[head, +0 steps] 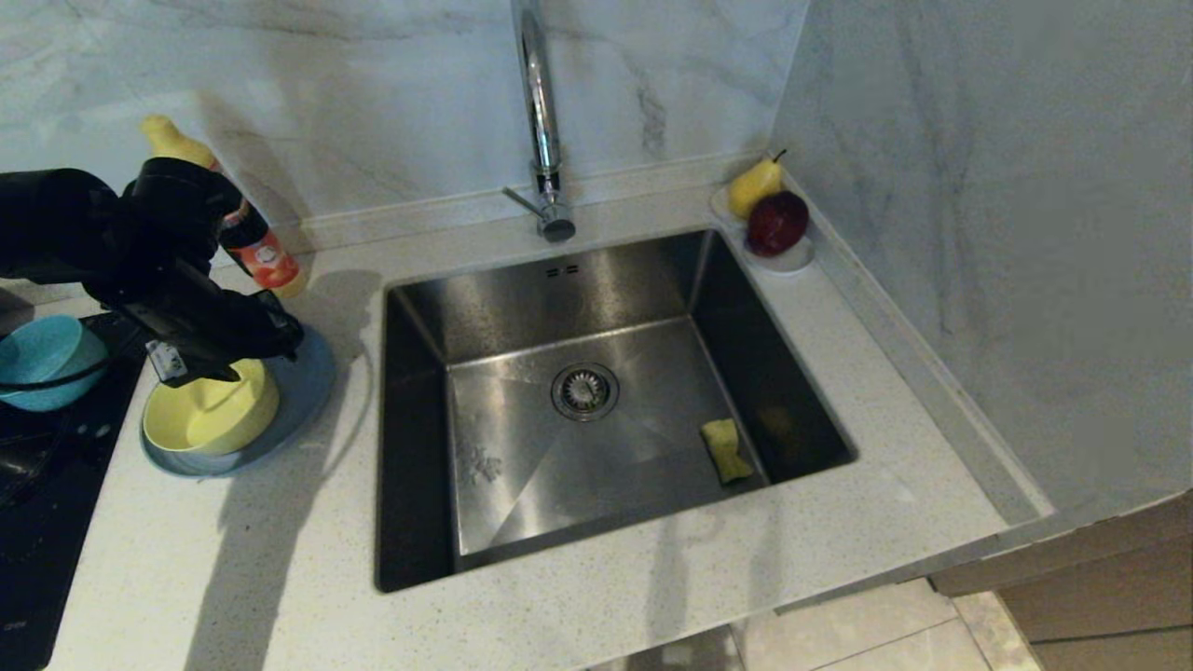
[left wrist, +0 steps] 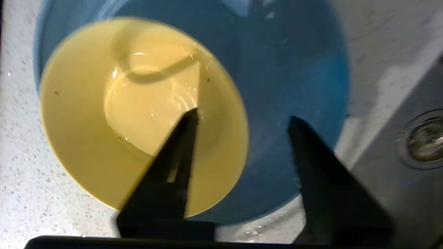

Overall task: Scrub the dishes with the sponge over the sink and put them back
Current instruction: Place the bowl on the plate

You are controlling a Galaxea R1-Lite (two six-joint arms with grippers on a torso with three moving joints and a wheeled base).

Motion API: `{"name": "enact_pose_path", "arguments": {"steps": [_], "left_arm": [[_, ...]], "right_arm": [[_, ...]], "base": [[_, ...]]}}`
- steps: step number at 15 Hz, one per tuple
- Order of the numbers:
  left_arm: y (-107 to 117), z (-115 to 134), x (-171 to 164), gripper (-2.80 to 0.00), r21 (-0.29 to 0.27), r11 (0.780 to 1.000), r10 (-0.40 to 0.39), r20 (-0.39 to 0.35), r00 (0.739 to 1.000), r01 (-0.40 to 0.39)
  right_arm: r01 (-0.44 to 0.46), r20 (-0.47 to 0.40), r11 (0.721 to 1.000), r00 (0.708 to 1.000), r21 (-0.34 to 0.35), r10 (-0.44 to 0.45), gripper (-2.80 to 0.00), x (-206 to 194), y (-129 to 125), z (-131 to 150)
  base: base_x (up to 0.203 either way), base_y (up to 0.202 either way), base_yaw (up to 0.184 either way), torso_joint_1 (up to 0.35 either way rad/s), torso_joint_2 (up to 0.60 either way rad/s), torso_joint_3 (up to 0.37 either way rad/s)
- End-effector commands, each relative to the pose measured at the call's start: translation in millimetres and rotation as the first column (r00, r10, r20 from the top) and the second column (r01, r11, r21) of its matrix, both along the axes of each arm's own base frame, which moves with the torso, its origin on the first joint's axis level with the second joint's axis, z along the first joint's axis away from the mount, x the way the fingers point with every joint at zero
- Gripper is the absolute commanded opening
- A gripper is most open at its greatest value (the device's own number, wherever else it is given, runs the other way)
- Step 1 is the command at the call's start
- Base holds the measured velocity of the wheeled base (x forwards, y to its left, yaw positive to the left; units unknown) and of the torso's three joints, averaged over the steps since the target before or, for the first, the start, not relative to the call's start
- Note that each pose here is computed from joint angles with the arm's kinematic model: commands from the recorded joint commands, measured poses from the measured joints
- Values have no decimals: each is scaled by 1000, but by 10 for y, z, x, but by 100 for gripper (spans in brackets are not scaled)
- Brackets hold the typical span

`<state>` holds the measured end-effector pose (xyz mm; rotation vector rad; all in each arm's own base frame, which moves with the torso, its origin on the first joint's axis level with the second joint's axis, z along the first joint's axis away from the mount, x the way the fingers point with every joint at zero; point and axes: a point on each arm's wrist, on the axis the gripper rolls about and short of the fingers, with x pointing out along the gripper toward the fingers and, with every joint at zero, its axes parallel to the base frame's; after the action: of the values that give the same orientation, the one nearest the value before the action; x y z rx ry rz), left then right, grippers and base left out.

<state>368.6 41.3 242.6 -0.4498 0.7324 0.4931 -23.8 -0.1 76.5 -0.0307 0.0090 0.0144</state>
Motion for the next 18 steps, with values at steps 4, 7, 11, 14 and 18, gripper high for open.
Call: {"name": "enact_pose_path", "arguments": {"steps": [4, 7, 11, 14, 18], "left_arm": [[-44, 572, -420, 0, -43, 999, 11, 167, 986, -4], [-91, 885, -848, -280, -54, 999, 8, 228, 974, 4], [-44, 1074, -1237, -280, -87, 994, 88, 271, 959, -67], [381, 1007, -1285, -280, -85, 969, 247, 243, 938, -233], [881, 781, -1142, -280, -72, 936, 351, 168, 921, -344]], "right_arm": [[-1, 2, 1000, 1000, 0, 1, -280, -1, 0, -1], [-1, 2, 1000, 1000, 0, 1, -280, -1, 0, -1], [-1, 2, 1000, 1000, 0, 1, -280, -1, 0, -1], [0, 2, 1000, 1000, 0, 0, -280, -1, 0, -1], [-1, 2, 1000, 1000, 0, 1, -280, -1, 0, -1]], "base": [[0, 0, 0, 0, 0, 0], [0, 0, 0, 0, 0, 0], [0, 0, 0, 0, 0, 0], [0, 0, 0, 0, 0, 0], [0, 0, 0, 0, 0, 0]]}}
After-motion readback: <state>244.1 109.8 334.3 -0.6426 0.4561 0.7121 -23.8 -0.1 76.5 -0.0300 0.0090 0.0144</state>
